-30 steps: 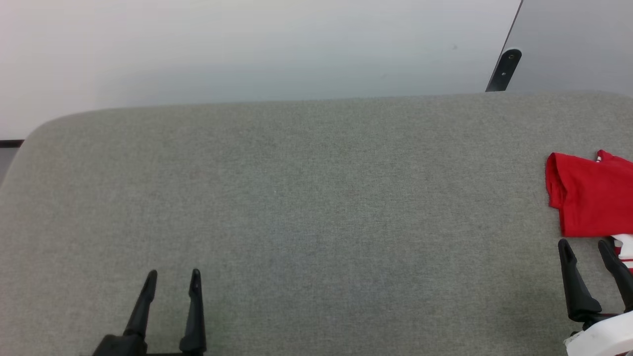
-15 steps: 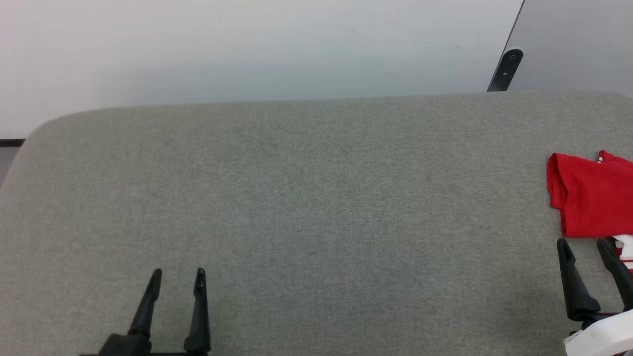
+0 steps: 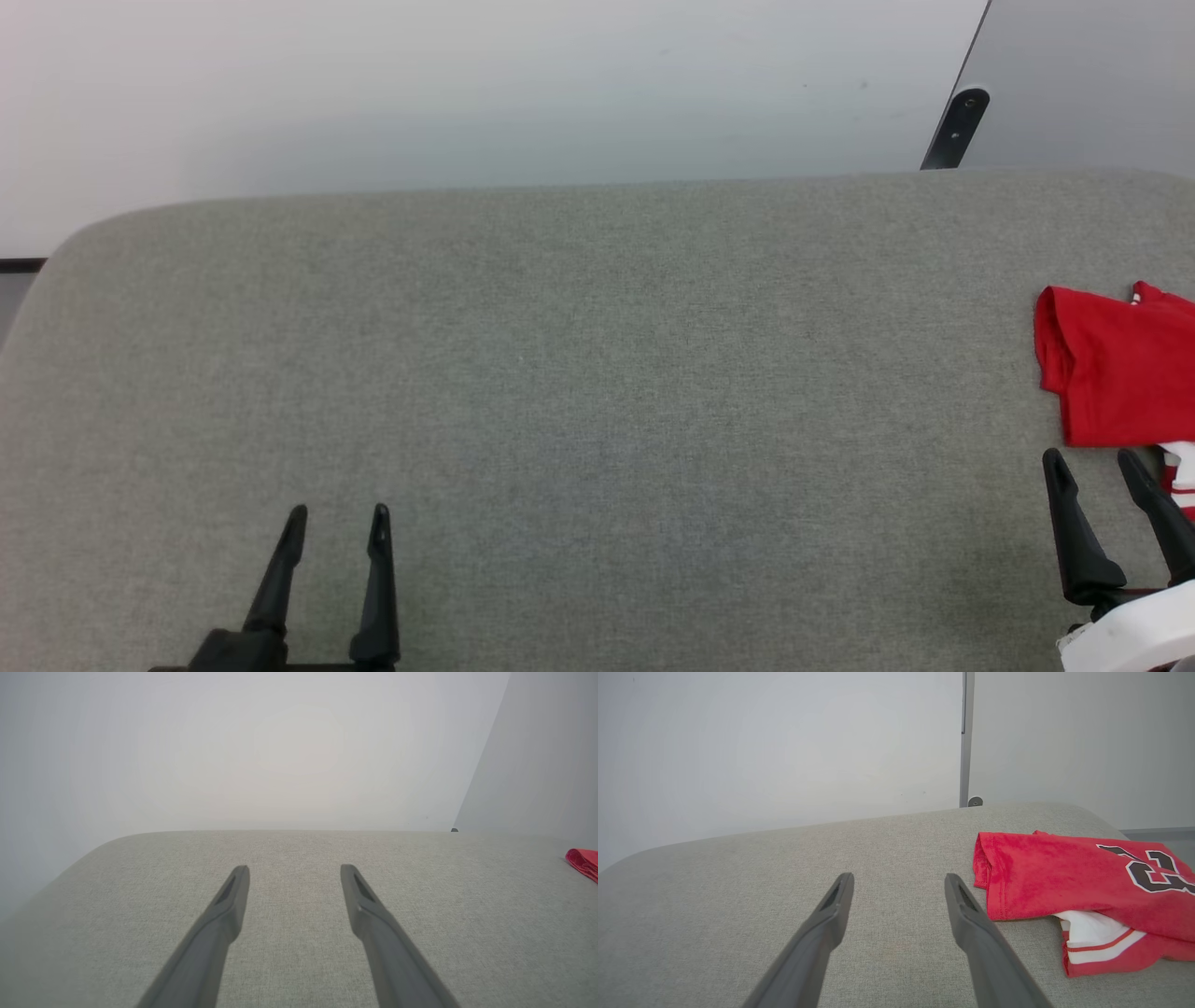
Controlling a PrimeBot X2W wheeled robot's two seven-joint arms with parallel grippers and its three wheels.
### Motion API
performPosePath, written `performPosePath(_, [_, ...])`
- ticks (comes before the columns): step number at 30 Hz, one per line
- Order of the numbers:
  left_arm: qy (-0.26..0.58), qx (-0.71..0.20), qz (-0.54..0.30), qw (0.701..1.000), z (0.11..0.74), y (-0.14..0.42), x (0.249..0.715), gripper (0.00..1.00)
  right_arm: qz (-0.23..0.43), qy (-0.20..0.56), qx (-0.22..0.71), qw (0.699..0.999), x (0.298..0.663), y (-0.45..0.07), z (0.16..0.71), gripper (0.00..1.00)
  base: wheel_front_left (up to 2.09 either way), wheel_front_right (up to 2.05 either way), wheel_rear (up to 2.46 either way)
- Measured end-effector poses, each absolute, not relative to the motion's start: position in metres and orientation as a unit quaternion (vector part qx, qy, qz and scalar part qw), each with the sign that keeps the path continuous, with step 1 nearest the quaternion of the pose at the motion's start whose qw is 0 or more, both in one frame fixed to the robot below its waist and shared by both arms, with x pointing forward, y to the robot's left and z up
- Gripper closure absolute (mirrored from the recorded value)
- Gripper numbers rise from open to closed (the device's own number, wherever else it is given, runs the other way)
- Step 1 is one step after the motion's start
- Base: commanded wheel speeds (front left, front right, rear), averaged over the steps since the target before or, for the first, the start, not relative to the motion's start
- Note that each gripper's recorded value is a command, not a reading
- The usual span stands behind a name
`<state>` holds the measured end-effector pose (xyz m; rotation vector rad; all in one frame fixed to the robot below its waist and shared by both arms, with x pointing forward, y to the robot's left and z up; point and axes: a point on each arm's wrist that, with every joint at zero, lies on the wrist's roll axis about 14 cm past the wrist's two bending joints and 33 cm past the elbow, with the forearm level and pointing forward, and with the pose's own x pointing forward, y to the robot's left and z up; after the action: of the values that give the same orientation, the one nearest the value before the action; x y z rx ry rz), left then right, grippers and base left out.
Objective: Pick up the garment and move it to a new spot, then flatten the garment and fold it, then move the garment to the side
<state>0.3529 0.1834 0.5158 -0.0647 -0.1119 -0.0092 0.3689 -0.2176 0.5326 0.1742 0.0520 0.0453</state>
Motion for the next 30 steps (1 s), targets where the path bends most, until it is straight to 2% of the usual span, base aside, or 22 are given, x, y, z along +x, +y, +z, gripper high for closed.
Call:
performPosePath(14, [-0.057, -0.031, -0.005, 0.998, 0.516, 0.182, 0.356, 0.00, 0.027, 0.022, 0.089, 0.995, 0.371, -0.215, 0.534, 0.00, 0.00, 0.00, 0.00])
performPosePath(15, [-0.054, -0.032, -0.005, 0.998, 0.514, 0.182, 0.356, 1.00, 0.026, 0.026, 0.090, 0.995, 0.371, -0.215, 0.531, 1.00, 0.00, 0.00, 0.00])
performPosePath(20, [-0.023, -0.045, -0.001, 0.999, 0.496, 0.181, 0.350, 1.00, 0.019, 0.057, 0.110, 0.992, 0.366, -0.213, 0.510, 1.00, 0.00, 0.00, 0.00])
performPosePath(30, [-0.004, -0.144, 0.016, 0.989, 0.489, 0.187, 0.354, 1.00, 0.016, 0.063, 0.200, 0.978, 0.365, -0.211, 0.502, 1.00, 0.00, 0.00, 0.00])
